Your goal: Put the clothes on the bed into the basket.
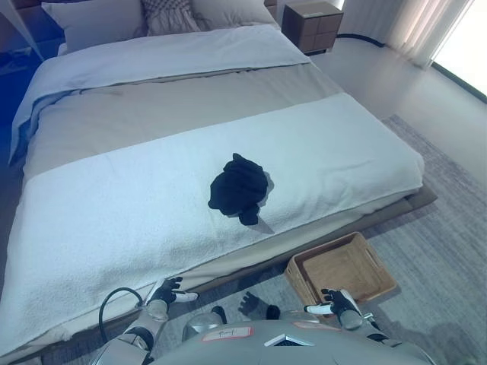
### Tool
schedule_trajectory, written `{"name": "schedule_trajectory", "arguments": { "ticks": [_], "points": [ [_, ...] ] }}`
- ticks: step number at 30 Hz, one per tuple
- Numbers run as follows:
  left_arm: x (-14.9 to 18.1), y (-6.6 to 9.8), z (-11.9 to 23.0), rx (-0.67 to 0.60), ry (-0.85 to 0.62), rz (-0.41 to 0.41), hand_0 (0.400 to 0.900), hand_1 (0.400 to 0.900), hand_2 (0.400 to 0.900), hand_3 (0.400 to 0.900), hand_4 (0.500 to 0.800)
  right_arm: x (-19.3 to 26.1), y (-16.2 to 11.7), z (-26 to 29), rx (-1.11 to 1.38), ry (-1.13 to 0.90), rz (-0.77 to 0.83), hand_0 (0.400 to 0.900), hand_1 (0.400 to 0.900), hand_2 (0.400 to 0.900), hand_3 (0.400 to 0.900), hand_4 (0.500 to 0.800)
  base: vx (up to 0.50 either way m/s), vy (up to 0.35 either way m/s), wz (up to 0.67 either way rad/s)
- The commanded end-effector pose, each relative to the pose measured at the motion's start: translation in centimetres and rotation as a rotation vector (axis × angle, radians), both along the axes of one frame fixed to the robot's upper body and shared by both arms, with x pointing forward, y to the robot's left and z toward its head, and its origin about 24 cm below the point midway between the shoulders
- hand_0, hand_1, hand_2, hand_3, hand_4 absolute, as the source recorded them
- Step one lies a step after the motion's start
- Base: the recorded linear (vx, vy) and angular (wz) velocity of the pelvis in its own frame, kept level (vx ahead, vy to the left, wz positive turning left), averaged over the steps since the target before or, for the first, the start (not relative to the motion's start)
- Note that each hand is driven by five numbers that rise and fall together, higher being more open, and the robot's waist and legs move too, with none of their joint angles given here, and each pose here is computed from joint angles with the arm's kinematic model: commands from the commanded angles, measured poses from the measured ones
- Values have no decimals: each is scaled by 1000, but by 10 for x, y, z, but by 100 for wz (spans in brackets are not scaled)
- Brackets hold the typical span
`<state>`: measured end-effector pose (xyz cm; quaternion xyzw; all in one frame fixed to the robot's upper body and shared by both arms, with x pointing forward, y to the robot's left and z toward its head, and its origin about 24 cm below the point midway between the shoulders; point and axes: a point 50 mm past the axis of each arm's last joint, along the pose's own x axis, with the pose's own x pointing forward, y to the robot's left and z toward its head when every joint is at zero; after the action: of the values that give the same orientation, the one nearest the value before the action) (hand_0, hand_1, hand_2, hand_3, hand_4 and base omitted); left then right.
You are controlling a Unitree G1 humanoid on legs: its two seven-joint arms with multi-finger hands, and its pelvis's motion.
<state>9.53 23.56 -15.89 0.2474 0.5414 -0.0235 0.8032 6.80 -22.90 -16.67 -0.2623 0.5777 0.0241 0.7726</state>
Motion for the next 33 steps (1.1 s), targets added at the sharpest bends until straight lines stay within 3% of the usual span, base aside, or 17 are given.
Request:
{"name": "schedule_trajectory", "arguments": {
  "ticks": [1, 20, 28, 33],
  "points": [
    [37, -7, 8, 5, -85, -35, 900, 900, 900, 900, 800, 30, -14, 9, -48, -71, 19, 900, 900, 900, 900, 800, 0, 0, 0],
    [38, 22, 16, 97, -109, 39, 900, 900, 900, 900, 800, 47, -19, 15, -72, -133, 30, 900, 900, 900, 900, 800, 13, -37, 5],
    [69, 20, 28, 100, -218, 19, 900, 900, 900, 900, 800, 66, -33, 26, -119, -192, 49, 900, 900, 900, 900, 800, 22, -98, 32],
    [50, 19, 21, 99, -170, 7, 900, 900, 900, 900, 800, 66, -39, 28, -139, -200, 36, 900, 900, 900, 900, 800, 282, 121, -15]
  ]
}}
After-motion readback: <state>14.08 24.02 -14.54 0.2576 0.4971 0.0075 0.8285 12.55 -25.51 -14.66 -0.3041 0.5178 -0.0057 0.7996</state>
